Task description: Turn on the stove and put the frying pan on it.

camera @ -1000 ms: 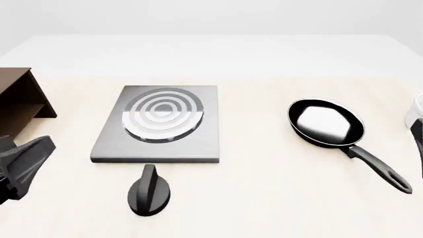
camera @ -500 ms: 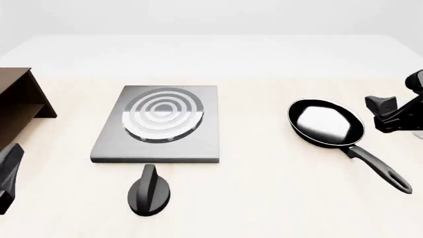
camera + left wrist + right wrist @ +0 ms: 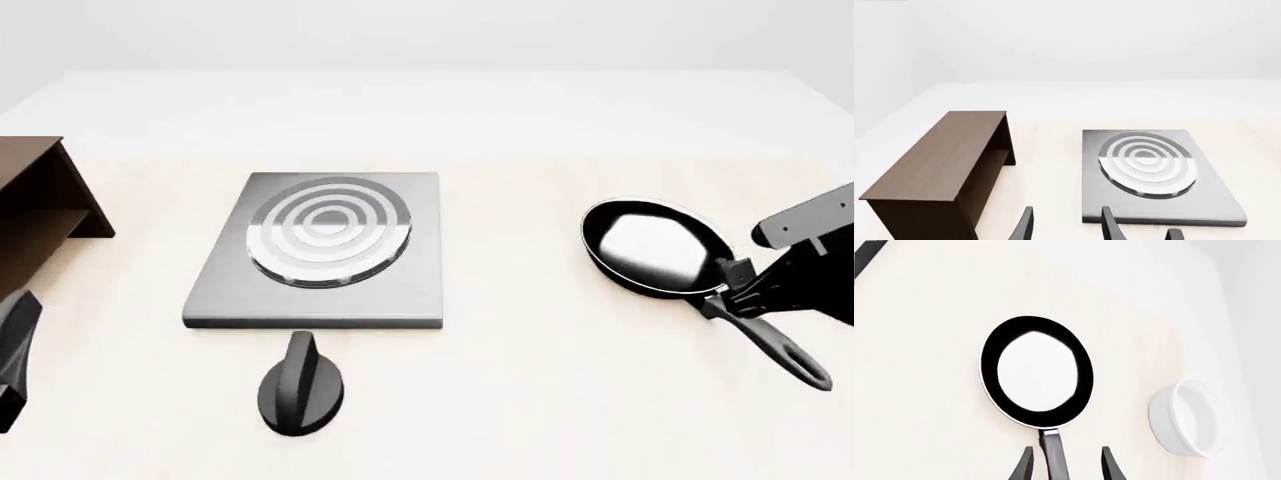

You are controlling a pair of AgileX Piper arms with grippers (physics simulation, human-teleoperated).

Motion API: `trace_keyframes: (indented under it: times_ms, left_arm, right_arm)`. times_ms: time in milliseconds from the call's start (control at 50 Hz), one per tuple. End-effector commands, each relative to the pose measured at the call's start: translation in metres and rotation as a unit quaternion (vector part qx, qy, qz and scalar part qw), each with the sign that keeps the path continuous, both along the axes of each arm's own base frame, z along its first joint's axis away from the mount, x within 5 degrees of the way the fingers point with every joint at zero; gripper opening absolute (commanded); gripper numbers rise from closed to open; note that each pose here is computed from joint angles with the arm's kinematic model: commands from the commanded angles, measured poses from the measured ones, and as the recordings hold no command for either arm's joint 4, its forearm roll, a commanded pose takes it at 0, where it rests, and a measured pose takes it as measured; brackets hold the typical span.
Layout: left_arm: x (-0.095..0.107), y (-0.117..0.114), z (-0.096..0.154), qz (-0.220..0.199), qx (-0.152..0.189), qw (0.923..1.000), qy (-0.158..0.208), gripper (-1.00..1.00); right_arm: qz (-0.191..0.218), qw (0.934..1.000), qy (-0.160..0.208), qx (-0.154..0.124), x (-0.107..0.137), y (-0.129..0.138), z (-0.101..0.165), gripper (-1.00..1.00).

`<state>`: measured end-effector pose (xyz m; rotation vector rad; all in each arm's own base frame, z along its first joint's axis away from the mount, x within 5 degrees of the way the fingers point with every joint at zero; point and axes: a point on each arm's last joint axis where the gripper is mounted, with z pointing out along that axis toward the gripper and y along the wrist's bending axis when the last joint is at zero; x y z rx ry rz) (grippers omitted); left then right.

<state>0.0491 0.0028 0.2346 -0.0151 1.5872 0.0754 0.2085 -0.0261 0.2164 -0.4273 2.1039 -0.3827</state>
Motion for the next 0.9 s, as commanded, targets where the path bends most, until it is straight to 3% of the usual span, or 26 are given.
trace_keyframes:
  times_ms: [20, 140, 200, 340, 900]
  left_arm:
    - [0.0, 0.0, -0.003, 0.002, -0.016, 0.9998, 0.006, 1.0]
    - [0.0, 0.0, 0.001, 0.004, -0.002, 1.0, 0.0, 1.0]
    - [0.0, 0.0, -0.002, 0.004, -0.027, 0.9996, 0.011, 1.0]
    - [0.0, 0.0, -0.001, 0.003, -0.013, 0.9999, 0.005, 1.0]
    - [0.0, 0.001, -0.002, 0.008, -0.007, 0.9999, 0.004, 1.0]
  right_arm:
    - [-0.005, 0.9996, 0.027, -0.006, 0.002, -0.005, -0.04, 1.0]
    - [-0.012, 0.9993, 0.035, -0.009, 0.006, -0.01, -0.053, 1.0]
    - [-0.017, 0.9992, 0.034, -0.013, 0.007, -0.014, -0.055, 1.0]
    - [-0.029, 0.9987, 0.042, -0.012, 0.012, -0.02, -0.066, 1.0]
    - [-0.026, 0.9975, 0.065, -0.008, 0.008, -0.019, -0.101, 1.0]
